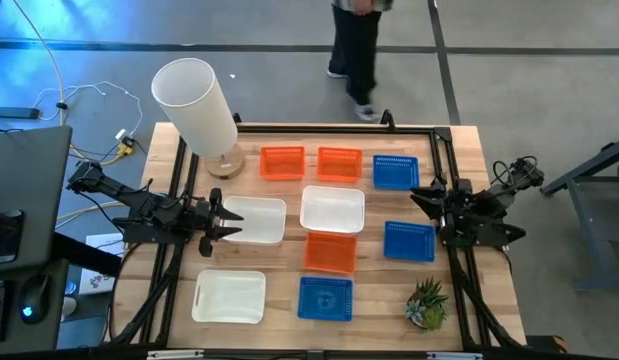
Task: Stack baskets by color
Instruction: Stack the middle blue bin on the top blue bin
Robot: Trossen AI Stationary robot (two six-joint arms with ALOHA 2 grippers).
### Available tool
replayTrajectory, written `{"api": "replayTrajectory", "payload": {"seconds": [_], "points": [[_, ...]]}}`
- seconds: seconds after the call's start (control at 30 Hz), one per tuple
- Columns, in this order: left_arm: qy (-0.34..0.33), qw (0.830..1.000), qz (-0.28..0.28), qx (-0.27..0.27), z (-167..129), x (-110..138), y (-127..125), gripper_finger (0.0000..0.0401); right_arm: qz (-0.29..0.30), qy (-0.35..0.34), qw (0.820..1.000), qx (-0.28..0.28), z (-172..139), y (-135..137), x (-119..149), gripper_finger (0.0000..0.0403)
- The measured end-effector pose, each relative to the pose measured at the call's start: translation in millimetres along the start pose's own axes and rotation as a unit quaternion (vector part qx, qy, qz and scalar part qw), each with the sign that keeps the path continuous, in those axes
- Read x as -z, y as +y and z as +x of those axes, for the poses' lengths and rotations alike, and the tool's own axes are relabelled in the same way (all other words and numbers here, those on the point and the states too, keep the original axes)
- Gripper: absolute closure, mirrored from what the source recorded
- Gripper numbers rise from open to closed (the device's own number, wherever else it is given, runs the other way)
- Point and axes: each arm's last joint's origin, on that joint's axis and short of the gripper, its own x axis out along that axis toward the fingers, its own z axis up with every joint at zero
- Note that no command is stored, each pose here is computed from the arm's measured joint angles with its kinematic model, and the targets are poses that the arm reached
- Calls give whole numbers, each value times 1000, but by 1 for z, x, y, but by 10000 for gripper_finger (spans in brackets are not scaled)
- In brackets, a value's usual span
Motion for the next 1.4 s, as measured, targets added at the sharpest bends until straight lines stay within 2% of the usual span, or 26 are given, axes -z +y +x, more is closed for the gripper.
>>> {"api": "replayTrajectory", "payload": {"seconds": [0.27,0.47,0.7,0.83,1.13,1.4], "points": [[0,1000,-13,0,0,0,0,264,27,-6,1000,8,0,0,-1,300],[0,1000,-14,0,0,0,0,264,25,9,1000,9,5,5,3,300],[0,1000,-22,0,0,0,0,264,-3,38,999,1,20,23,-12,300],[0,1000,-22,-1,0,0,0,264,-27,89,996,3,31,37,-20,300],[-1,1000,-22,-6,0,0,0,264,-21,241,967,79,46,55,-38,300],[-1,1000,-22,-6,0,0,0,264,-34,331,932,142,50,62,-53,300]]}}
